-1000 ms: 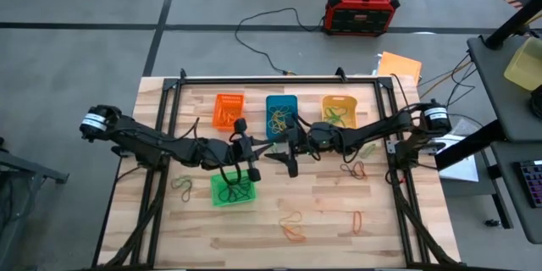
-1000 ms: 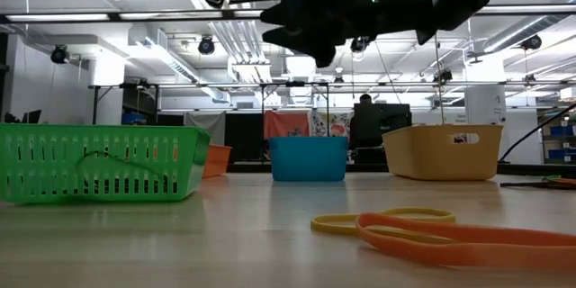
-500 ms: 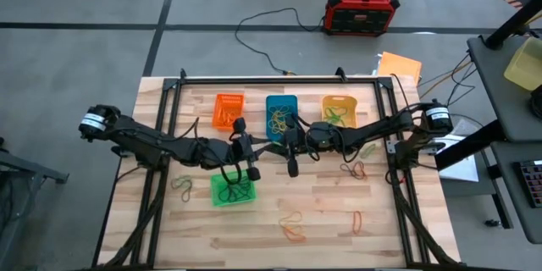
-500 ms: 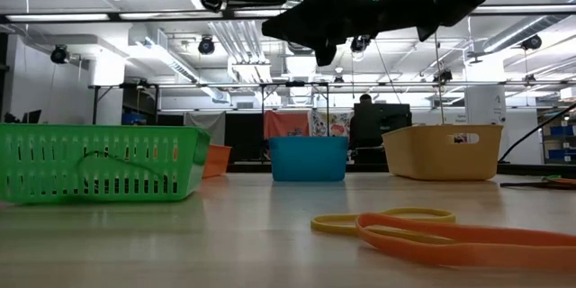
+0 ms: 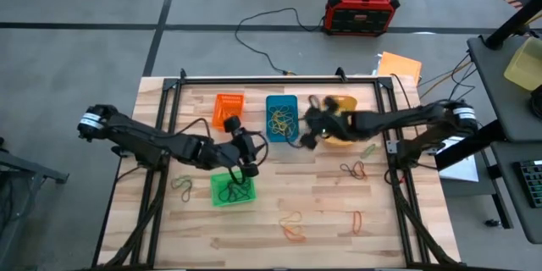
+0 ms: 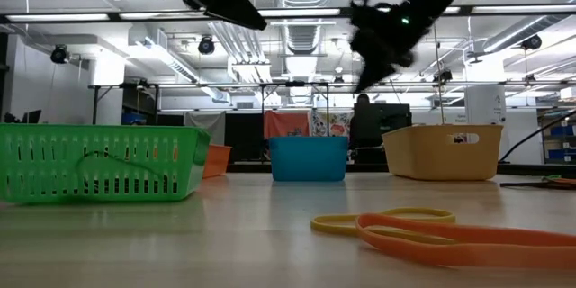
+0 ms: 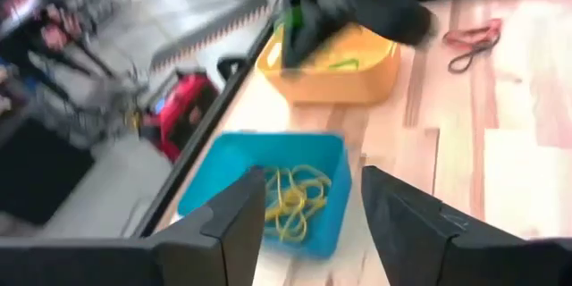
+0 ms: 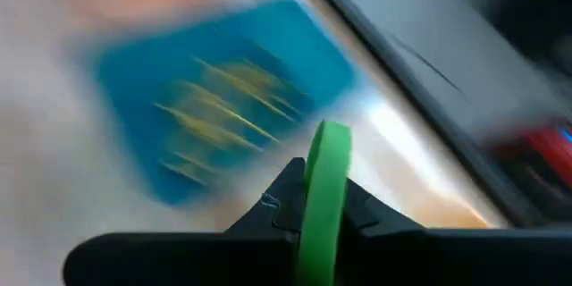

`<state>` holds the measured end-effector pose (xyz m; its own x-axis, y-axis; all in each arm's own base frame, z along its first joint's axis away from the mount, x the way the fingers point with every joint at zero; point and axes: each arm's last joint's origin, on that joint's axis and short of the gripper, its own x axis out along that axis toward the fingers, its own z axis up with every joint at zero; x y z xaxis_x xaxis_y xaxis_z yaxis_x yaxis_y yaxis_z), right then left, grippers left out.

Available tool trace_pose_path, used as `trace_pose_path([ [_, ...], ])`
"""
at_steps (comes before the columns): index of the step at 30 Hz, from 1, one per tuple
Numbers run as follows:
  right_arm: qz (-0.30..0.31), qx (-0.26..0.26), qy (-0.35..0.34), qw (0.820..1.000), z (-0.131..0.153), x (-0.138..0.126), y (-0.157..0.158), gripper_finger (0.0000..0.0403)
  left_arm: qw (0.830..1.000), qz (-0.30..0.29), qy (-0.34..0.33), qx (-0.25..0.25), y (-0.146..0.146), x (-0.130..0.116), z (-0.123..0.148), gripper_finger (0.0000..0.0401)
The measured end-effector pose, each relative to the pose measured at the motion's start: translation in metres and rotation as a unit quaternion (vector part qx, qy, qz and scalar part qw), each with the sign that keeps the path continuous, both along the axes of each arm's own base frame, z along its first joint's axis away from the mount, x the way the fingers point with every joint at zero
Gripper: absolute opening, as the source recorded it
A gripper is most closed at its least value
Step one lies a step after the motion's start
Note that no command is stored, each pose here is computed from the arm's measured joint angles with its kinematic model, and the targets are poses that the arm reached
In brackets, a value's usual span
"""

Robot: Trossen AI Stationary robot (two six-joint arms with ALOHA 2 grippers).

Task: Sort rubber bands into baskets
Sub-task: Put the green rubberband into the yellow bin

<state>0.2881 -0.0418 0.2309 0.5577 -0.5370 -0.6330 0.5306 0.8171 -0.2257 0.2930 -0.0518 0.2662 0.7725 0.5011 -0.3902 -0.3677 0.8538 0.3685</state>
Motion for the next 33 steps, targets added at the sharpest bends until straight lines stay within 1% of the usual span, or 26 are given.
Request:
trace_pose_path([
  [2, -0.084, -0.003, 0.052, 0.995, 0.004, -0.019, -0.012, 0.0009, 1.000, 0.011, 0.010, -0.015, 0.000, -0.001, 0.004, 0.0171],
  [4, -0.150, 0.015, 0.078, 0.985, 0.004, -0.036, -0.024, 0.0009, 0.999, 0.020, 0.013, -0.027, 0.000, -0.002, 0.008, 0.0170],
  [5, -0.178, 0.028, 0.086, 0.980, 0.004, -0.044, -0.029, 0.0009, 0.999, 0.022, 0.012, -0.030, 0.000, -0.002, 0.009, 0.0169],
  [7, -0.222, 0.074, 0.098, 0.967, 0.000, -0.055, -0.039, 0.0009, 0.999, 0.023, 0.012, -0.032, 0.000, -0.002, 0.009, 0.0167],
  [9, -0.244, 0.118, 0.109, 0.956, -0.006, -0.064, -0.047, 0.0009, 0.999, 0.023, 0.011, -0.032, 0.000, -0.002, 0.009, 0.0165],
  [11, -0.258, 0.134, 0.103, 0.951, -0.009, -0.067, -0.055, 0.0009, 0.999, 0.024, 0.011, -0.035, 0.000, -0.002, 0.008, 0.0163],
  [16, -0.273, 0.144, 0.096, 0.946, -0.009, -0.070, -0.064, 0.0021, 0.999, 0.028, 0.010, -0.043, 0.000, -0.003, 0.006, 0.0162],
  [19, -0.267, 0.153, 0.097, 0.946, -0.009, -0.070, -0.064, 0.0042, 0.999, 0.028, 0.010, -0.044, 0.000, -0.003, 0.005, 0.0162],
  [26, -0.267, 0.149, 0.097, 0.947, -0.009, -0.070, -0.065, 0.0099, 0.999, 0.028, 0.011, -0.043, 0.000, -0.003, 0.005, 0.0162],
  [33, -0.257, 0.144, 0.082, 0.952, -0.005, -0.067, -0.064, 0.0133, 0.999, 0.029, 0.010, -0.045, 0.000, -0.003, 0.005, 0.0162],
])
